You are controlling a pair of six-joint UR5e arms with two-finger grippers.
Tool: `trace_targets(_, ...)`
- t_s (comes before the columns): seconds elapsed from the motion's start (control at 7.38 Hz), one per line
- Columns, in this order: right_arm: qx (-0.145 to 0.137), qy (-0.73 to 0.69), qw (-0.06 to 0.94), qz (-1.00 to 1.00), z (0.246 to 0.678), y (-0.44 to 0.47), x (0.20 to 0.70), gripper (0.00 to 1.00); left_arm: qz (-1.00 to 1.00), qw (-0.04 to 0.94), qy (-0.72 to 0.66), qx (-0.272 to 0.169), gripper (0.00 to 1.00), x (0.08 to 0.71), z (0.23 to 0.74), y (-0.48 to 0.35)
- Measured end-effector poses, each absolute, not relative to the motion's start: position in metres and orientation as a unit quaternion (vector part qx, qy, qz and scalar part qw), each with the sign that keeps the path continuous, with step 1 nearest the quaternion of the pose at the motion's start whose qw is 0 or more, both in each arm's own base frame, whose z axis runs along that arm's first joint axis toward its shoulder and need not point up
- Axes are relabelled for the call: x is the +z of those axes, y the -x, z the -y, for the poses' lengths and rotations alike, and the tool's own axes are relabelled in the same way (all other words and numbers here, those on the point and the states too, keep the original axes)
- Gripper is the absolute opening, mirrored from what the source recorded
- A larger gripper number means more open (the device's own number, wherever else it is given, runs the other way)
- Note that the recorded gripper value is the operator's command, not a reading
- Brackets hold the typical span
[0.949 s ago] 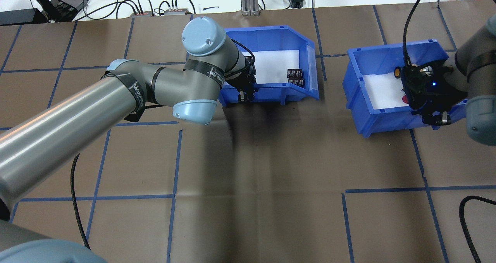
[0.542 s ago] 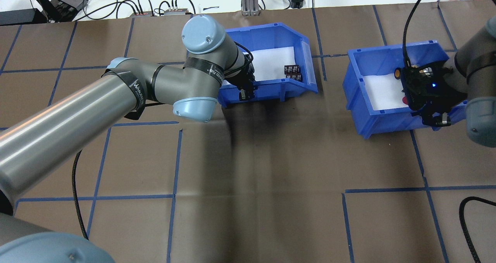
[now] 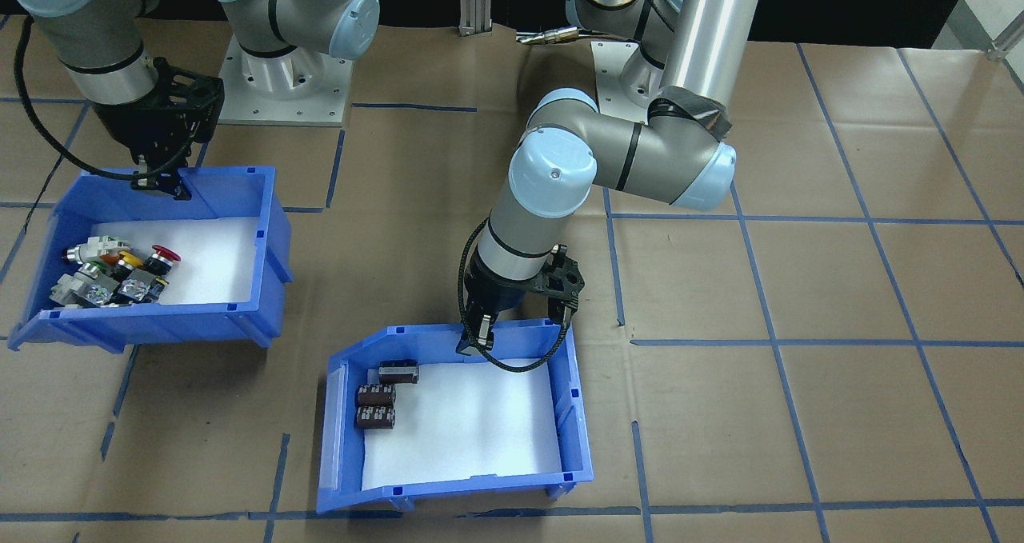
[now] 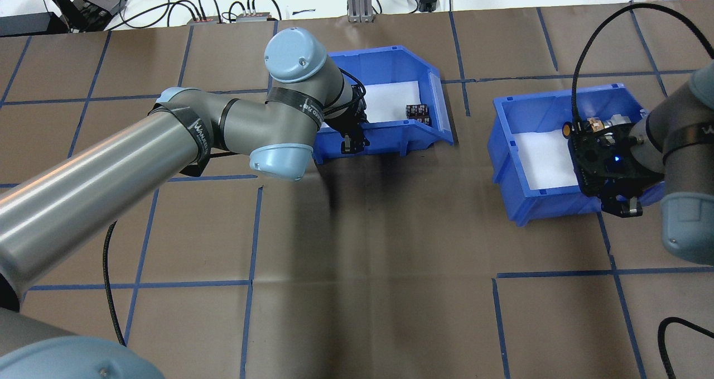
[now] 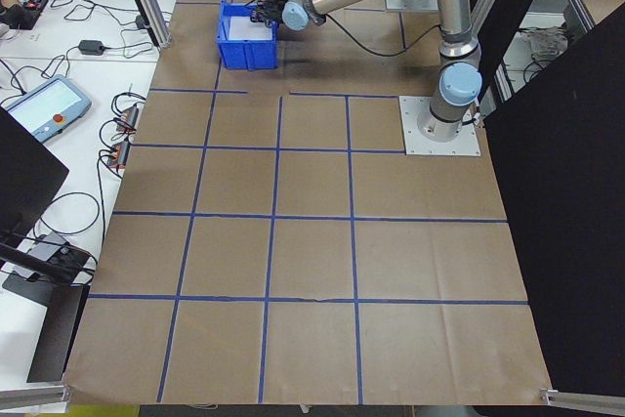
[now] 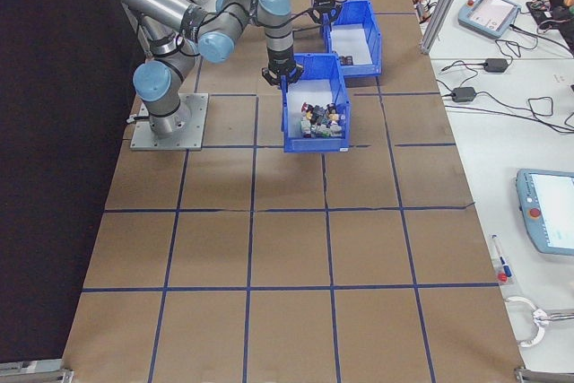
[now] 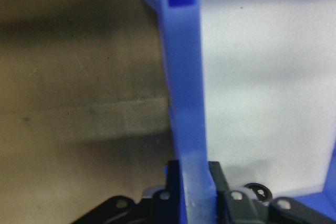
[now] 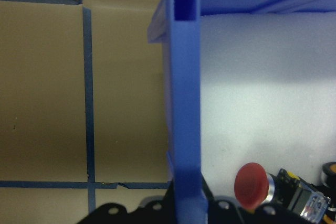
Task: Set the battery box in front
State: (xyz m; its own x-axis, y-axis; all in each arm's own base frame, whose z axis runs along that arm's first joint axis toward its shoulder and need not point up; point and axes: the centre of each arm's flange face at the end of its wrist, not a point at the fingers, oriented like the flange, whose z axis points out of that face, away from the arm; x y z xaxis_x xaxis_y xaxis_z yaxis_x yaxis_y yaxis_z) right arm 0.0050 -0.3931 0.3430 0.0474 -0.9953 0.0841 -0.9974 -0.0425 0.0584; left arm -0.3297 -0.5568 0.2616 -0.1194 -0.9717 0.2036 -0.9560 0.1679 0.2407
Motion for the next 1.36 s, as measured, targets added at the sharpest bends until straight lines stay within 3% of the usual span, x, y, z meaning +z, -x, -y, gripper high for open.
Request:
trace_targets(0.41,0.015,-0.702,0.043,0.711,0.356,-0.022,0.330,0.00,0.805,0.128,-0.579,-0.027,0.99,0.312,0.549,0.321)
trace_targets(0.81,0.025,-0.699,0.036,0.714,0.324,-0.057,0.317,0.00,0.891,0.028,-0.452,-0.036,0.99,0.389,0.543,0.278)
trace_targets(1.36,0.034,-0.713,0.028,0.699,0.297,-0.137,0.315,0.00,0.984,0.013,-0.175,-0.012,0.99,0.473,0.525,0.201)
